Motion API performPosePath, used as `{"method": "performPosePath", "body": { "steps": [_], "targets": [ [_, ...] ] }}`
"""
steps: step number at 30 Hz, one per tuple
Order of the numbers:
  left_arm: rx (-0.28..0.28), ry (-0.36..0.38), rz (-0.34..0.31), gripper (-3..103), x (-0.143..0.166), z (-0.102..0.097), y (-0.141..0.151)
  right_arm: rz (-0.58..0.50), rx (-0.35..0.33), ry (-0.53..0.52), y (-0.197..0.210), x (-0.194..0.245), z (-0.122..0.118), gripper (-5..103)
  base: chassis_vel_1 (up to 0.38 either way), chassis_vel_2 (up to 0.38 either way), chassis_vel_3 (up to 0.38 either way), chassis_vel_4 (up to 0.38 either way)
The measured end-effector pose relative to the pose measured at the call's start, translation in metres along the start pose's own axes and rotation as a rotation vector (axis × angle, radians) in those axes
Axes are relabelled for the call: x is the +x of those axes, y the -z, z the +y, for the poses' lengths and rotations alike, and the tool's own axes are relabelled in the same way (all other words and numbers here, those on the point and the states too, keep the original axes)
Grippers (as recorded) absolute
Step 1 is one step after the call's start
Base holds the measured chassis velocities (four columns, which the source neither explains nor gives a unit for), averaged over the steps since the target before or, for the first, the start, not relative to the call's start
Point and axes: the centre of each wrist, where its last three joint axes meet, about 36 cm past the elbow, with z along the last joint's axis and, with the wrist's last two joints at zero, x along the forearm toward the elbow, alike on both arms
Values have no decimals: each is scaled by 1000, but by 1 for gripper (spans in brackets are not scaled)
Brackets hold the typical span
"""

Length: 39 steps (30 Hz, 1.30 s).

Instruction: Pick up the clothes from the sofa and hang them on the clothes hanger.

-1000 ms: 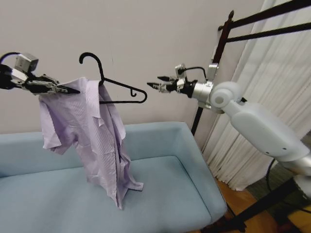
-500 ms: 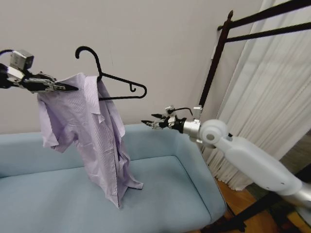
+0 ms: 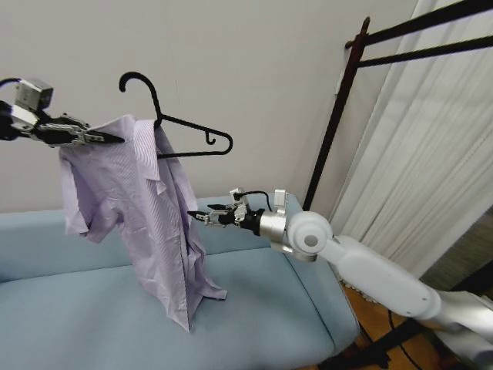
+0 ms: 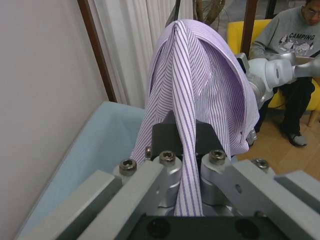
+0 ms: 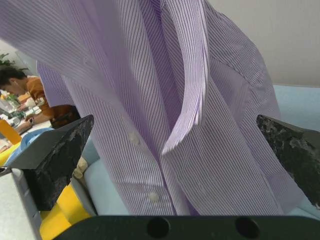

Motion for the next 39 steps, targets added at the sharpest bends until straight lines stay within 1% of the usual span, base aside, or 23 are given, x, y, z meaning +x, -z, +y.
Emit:
{"method": "performPosePath", "body": {
  "steps": [7, 9, 10, 11, 15, 17, 18, 19, 20, 21, 24, 25, 26, 27, 30, 31, 32, 33, 35, 36, 37, 39],
  "targets": [
    [1, 2, -3, 2, 0, -1, -1, -11, -14, 5, 3, -15, 1, 100, 0, 0, 0, 0],
    [2, 4, -5, 2, 0, -1, -2, -9, -13, 6, 2, -17, 0, 101, 0, 0, 0, 0],
    [2, 5, -7, 2, 0, -1, -2, -9, -14, 8, 1, -19, 0, 97, 0, 0, 0, 0],
    [2, 5, -7, 2, 0, -1, -2, -9, -14, 8, 1, -19, 0, 97, 0, 0, 0, 0],
    [5, 5, -10, 2, 0, -1, -3, -8, -10, 16, -1, -21, -2, 77, 0, 0, 0, 0],
    [5, 5, -11, 2, 0, -1, -3, -6, -7, 18, -1, -22, -2, 77, 0, 0, 0, 0],
    [6, 5, -11, 2, 0, -1, -4, -7, -2, 20, -1, -22, -3, 66, 0, 0, 0, 0],
    [7, 4, -12, 2, 0, -1, -5, -9, 3, 20, 0, -22, -3, 66, 0, 0, 0, 0],
    [7, 5, -14, 2, 0, -1, -5, -10, 5, 19, 0, -22, -4, 60, 0, 0, 0, 0],
    [7, 5, -14, 2, 0, -1, -5, -10, 5, 19, 0, -22, -4, 60, 0, 0, 0, 0],
    [9, 7, -19, 2, 0, -2, -7, -15, 10, 15, 1, -21, -6, 44, 0, 0, 0, 0],
    [9, 7, -19, 2, 0, -2, -7, -15, 10, 15, 1, -21, -6, 44, 0, 0, 0, 0],
    [9, 7, -19, 2, 0, -2, -8, -16, 14, 12, 2, -19, -7, 38, 0, 0, 0, 0],
    [9, 7, -20, 2, 0, -2, -8, -16, 17, 11, 2, -19, -7, 38, 0, 0, 0, 0],
    [10, 9, -21, 2, 0, -2, -8, -15, 18, 7, 0, -17, -9, 22, 0, 0, 0, 0],
    [10, 9, -21, 2, 0, -2, -8, -15, 18, 7, 0, -17, -9, 22, 0, 0, 0, 0],
    [10, 10, -21, 2, 1, -2, -8, -15, 19, 6, -1, -17, -9, 17, 0, 0, 0, 0],
    [10, 11, -22, 2, 1, -2, -8, -15, 20, 6, -1, -16, -9, 17, 0, 0, 0, 0],
    [9, 13, -26, 2, 1, -2, -8, -15, 24, 8, -1, -16, -9, 6, 0, 0, 0, 0],
    [9, 13, -26, 2, 1, -2, -8, -15, 24, 8, -1, -16, -9, 6, 0, 0, 0, 0],
    [9, 15, -29, 2, 0, -2, -8, -15, 27, 8, -1, -16, -9, 3, 0, 0, 0, 0],
    [12, 27, -44, 2, -2, -4, -10, -17, 40, 4, -1, -16, -8, 1, 0, 0, 0, 0]
  ]
}}
